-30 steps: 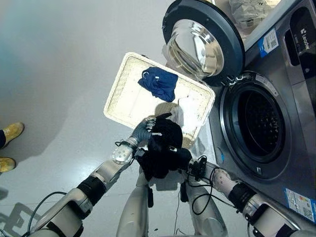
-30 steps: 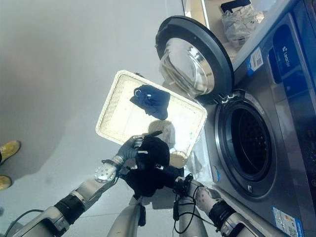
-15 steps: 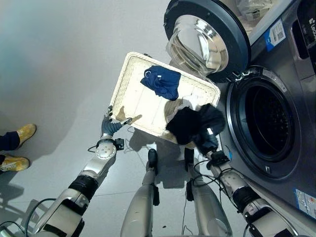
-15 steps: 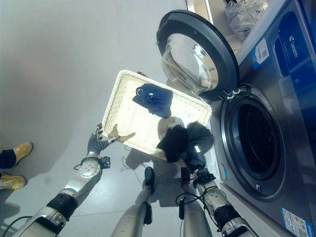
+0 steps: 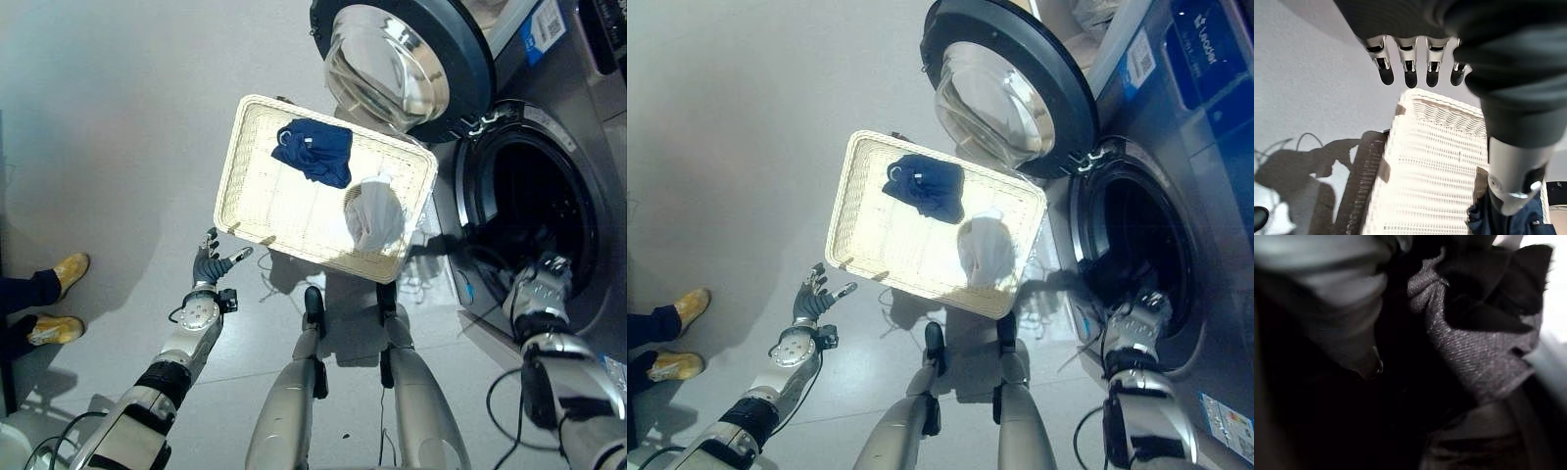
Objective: Put the clothes into the washing machine.
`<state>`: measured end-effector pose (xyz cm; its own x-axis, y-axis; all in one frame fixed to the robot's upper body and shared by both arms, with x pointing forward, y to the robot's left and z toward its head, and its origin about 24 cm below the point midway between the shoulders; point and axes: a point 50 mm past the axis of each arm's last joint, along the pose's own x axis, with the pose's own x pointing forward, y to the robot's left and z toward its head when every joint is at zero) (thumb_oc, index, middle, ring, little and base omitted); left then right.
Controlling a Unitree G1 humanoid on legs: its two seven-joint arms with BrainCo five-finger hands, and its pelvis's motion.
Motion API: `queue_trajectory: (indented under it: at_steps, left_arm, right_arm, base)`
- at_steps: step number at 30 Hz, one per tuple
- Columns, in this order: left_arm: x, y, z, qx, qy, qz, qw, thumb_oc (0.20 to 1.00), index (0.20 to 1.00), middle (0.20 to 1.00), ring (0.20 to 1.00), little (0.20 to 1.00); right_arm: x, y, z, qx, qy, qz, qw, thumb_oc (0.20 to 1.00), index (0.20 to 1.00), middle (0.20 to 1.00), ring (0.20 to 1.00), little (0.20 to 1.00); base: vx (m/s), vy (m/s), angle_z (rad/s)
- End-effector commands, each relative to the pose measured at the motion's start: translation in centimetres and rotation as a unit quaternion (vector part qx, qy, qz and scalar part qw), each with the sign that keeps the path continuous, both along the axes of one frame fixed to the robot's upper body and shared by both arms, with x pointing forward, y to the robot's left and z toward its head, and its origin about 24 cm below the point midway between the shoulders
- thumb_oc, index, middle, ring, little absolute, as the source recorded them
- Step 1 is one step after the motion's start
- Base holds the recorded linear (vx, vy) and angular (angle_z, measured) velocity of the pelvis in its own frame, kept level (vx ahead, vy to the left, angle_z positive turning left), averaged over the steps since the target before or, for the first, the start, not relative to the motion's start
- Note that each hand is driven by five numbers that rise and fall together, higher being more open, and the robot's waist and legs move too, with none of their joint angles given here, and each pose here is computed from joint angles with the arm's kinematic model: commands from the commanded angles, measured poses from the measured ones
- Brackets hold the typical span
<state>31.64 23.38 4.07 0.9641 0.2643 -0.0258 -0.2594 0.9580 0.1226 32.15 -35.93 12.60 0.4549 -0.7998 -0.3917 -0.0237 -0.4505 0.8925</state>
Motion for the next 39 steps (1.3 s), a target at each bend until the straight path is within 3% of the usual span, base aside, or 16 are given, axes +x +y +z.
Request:
queue_trajectory:
  at_steps: [1, 6, 7, 9, 12, 17, 21, 28, 32, 39]
  left_arm:
    - [-0.2, 2.1, 1.0, -0.004, -0.011, 0.025, 1.000, 1.000, 1.000, 1.000, 1.000, 1.000]
    - [0.2, 2.4, 2.0, -0.009, -0.012, 0.014, 1.000, 1.000, 1.000, 1.000, 1.000, 1.000]
    - [0.4, 2.1, 2.1, -0.010, -0.014, 0.009, 1.000, 1.000, 1.000, 1.000, 1.000, 1.000]
    - [0.7, 1.9, 2.4, -0.012, -0.017, 0.004, 1.000, 1.000, 1.000, 1.000, 1.000, 1.000]
    - [1.2, 1.2, 2.9, 0.004, -0.023, -0.009, 1.000, 1.000, 1.000, 1.000, 1.000, 1.000]
    - [1.2, 0.8, 2.8, 0.025, -0.023, -0.019, 0.999, 1.000, 1.000, 1.000, 1.000, 1.000]
    - [1.6, 0.3, 3.2, 0.032, -0.034, -0.021, 0.999, 1.000, 1.000, 1.000, 1.000, 1.000]
    - [2.2, -0.2, 5.4, 0.054, -0.096, 0.022, 0.994, 1.000, 1.000, 1.000, 1.000, 1.000]
    - [2.6, -0.9, 7.7, 0.104, -0.159, 0.053, 0.980, 1.000, 1.000, 1.000, 1.000, 1.000]
    - [3.9, -0.7, 11.5, 0.153, -0.206, 0.089, 0.962, 1.000, 1.000, 1.000, 1.000, 1.000]
  right_arm:
    - [-10.4, -7.3, 4.3, -0.041, -0.013, -0.349, 0.936, 1.000, 1.000, 1.000, 1.000, 1.000]
    - [-9.3, -7.7, 7.3, -0.053, -0.072, -0.287, 0.954, 1.000, 1.000, 1.000, 1.000, 1.000]
    - [-7.0, -6.9, 7.1, -0.074, -0.071, -0.198, 0.975, 1.000, 1.000, 1.000, 1.000, 1.000]
    - [-5.1, -5.9, 6.6, -0.076, -0.061, -0.126, 0.987, 1.000, 1.000, 1.000, 1.000, 1.000]
    - [0.2, -1.4, 2.5, -0.045, 0.016, 0.128, 0.991, 1.000, 1.000, 1.000, 1.000, 1.000]
    - [0.6, -0.8, 0.0, -0.047, 0.040, 0.166, 0.984, 1.000, 1.000, 1.000, 1.000, 1.000]
    - [0.6, -1.4, -0.1, -0.075, 0.027, 0.145, 0.986, 1.000, 1.000, 1.000, 1.000, 1.000]
    - [1.3, 0.5, -1.8, -0.127, 0.015, 0.168, 0.977, 1.000, 1.000, 1.000, 1.000, 1.000]
    - [1.7, 2.4, -3.9, -0.211, 0.050, 0.239, 0.947, 1.000, 1.000, 1.000, 1.000, 1.000]
    - [1.0, 5.5, -7.8, -0.258, 0.080, 0.314, 0.910, 1.000, 1.000, 1.000, 1.000, 1.000]
  base:
    - [0.02, -0.036, 0.00]
    - [0.00, -0.004, -0.01]
    - [0.00, -0.017, -0.04]
    - [0.00, 0.000, 0.00]
    - [-0.01, -0.049, 0.05]
    - [0.01, -0.049, 0.00]
    - [0.00, 0.000, 0.01]
    - [0.00, 0.036, 0.01]
    - [0.01, 0.048, 0.01]
    - [0.01, 0.079, 0.01]
